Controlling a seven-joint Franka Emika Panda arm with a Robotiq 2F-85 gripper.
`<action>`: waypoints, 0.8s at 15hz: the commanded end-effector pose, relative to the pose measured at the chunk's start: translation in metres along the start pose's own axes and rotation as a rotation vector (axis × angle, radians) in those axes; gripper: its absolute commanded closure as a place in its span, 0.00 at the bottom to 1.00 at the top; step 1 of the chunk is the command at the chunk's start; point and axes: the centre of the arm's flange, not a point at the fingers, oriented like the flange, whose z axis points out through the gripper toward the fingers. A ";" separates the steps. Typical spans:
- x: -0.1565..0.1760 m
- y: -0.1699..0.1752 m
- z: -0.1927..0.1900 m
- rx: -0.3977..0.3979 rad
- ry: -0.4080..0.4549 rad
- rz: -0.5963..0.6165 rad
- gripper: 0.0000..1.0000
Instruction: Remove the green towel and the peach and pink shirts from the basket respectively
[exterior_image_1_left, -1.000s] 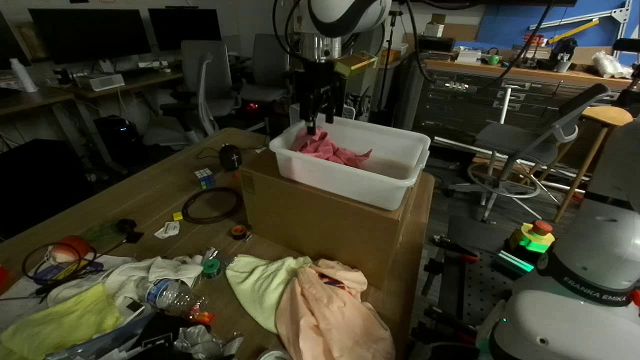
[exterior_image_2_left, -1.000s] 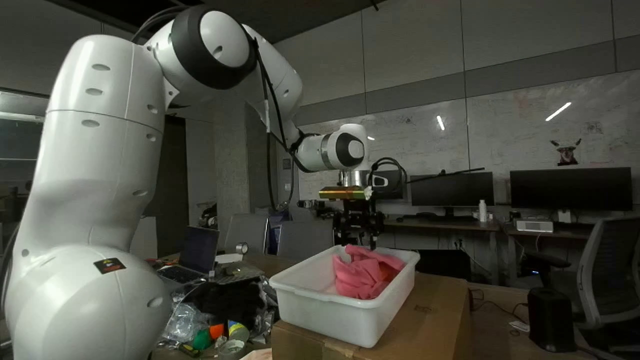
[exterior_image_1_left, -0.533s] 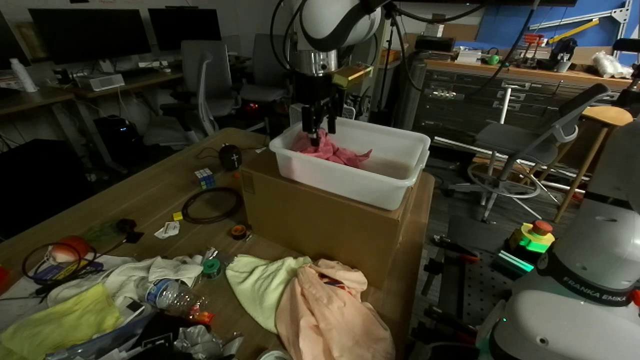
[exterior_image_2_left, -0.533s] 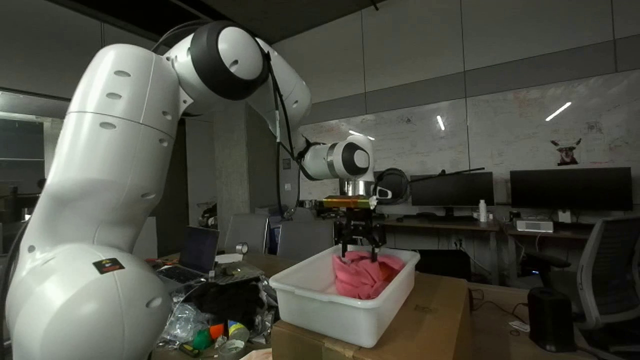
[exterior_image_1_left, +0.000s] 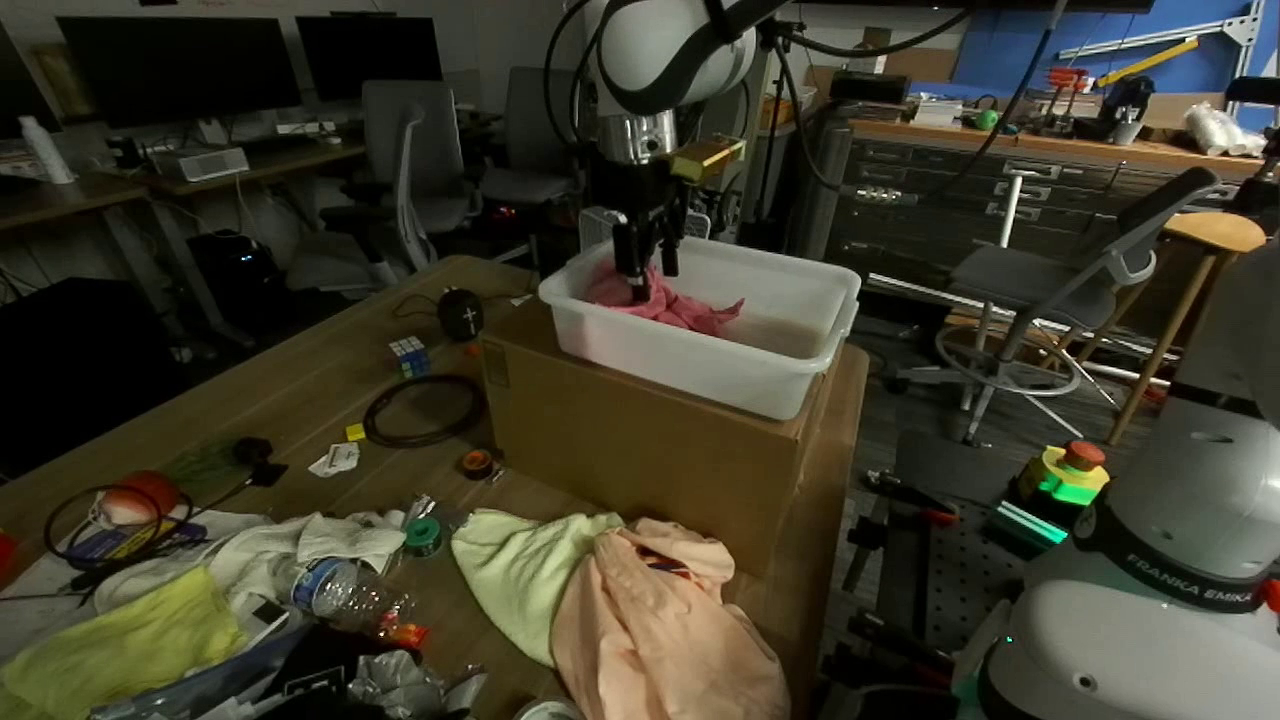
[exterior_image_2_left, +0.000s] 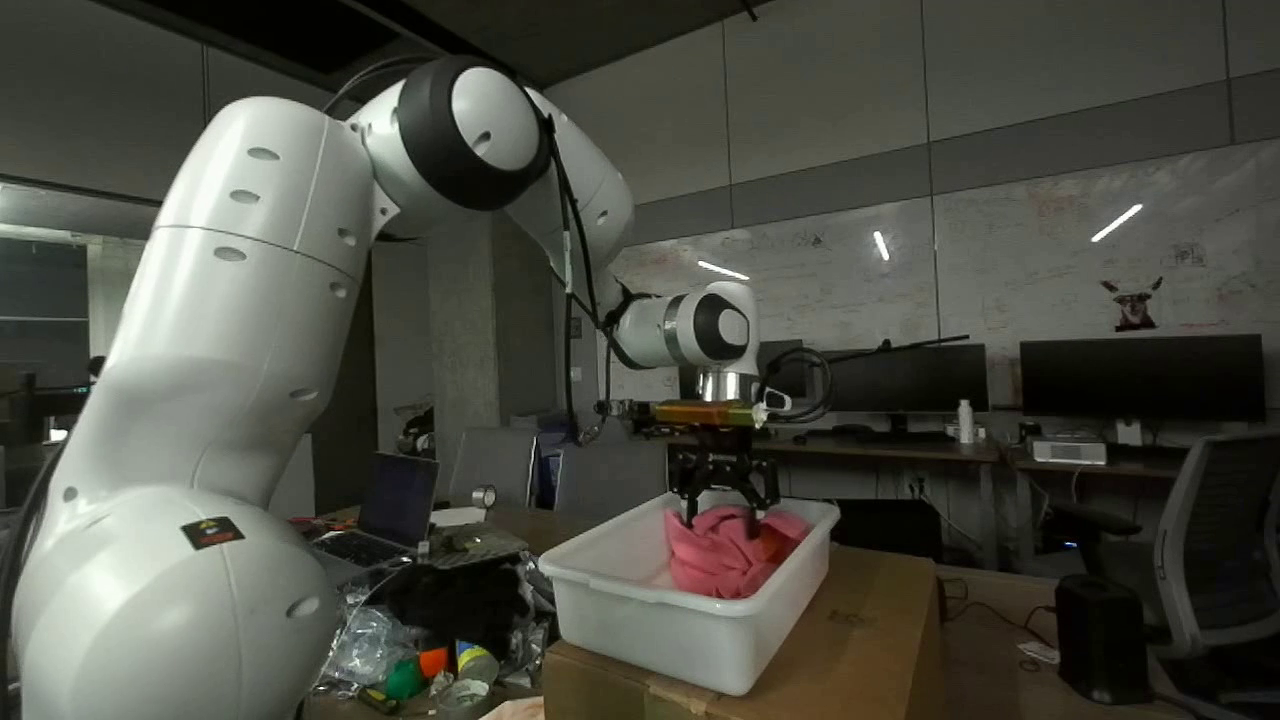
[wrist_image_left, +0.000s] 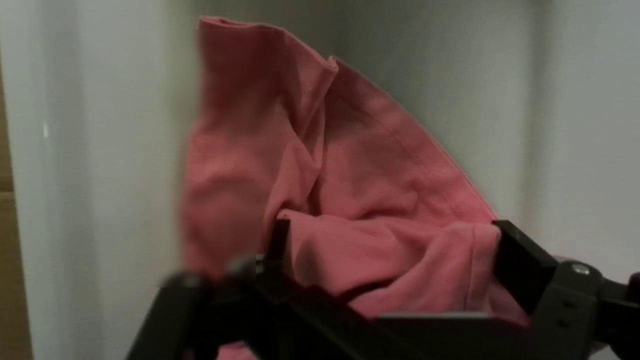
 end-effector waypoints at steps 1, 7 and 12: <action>0.005 0.003 -0.001 0.026 0.003 -0.056 0.00; 0.003 0.000 0.011 0.011 0.011 -0.140 0.00; 0.004 0.001 0.023 0.016 0.010 -0.177 0.00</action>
